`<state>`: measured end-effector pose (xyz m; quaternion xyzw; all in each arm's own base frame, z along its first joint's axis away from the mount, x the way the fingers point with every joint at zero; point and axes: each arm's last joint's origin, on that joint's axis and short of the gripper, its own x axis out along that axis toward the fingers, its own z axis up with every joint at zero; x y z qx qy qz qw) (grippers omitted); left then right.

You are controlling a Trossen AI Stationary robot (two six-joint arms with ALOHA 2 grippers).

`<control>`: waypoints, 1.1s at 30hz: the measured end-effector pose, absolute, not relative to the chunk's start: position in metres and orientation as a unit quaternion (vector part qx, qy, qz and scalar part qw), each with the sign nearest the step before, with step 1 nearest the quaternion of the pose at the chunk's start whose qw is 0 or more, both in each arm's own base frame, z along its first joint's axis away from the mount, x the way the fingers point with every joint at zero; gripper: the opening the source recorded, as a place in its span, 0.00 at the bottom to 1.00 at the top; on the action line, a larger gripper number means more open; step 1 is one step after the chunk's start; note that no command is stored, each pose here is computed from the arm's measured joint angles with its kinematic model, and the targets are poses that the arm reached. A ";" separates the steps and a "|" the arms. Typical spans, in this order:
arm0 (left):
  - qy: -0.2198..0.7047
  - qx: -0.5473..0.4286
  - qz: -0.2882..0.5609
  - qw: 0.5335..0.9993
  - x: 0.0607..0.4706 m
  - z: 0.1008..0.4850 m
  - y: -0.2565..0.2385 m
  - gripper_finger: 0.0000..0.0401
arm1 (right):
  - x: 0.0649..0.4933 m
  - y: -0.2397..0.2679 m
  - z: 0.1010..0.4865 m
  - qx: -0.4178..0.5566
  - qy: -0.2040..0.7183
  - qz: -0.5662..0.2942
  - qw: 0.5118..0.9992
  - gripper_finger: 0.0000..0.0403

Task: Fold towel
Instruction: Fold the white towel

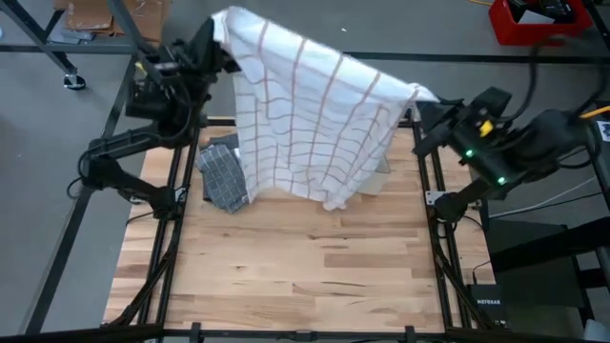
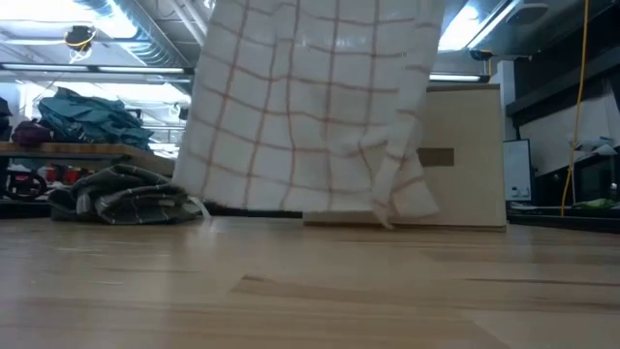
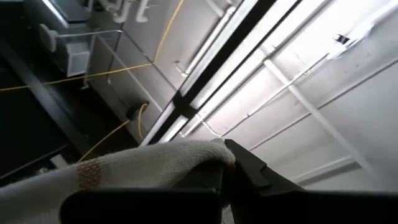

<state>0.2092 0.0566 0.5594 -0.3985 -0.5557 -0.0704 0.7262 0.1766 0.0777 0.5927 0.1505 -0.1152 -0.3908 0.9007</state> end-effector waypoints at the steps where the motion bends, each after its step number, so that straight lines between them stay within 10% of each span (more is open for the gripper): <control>1: -0.557 -0.395 -0.075 0.727 0.210 0.565 0.058 0.00 | 0.172 0.075 0.595 0.154 -0.120 -0.387 0.901 0.00; 19: -0.375 -0.364 -0.159 0.838 0.183 0.617 0.021 0.00 | 0.147 0.064 0.606 0.178 -0.173 -0.232 0.940 0.00; 33: -0.057 -0.456 -0.223 0.860 0.159 0.582 -0.047 0.00 | 0.192 0.103 0.549 0.345 0.039 -0.023 0.938 0.00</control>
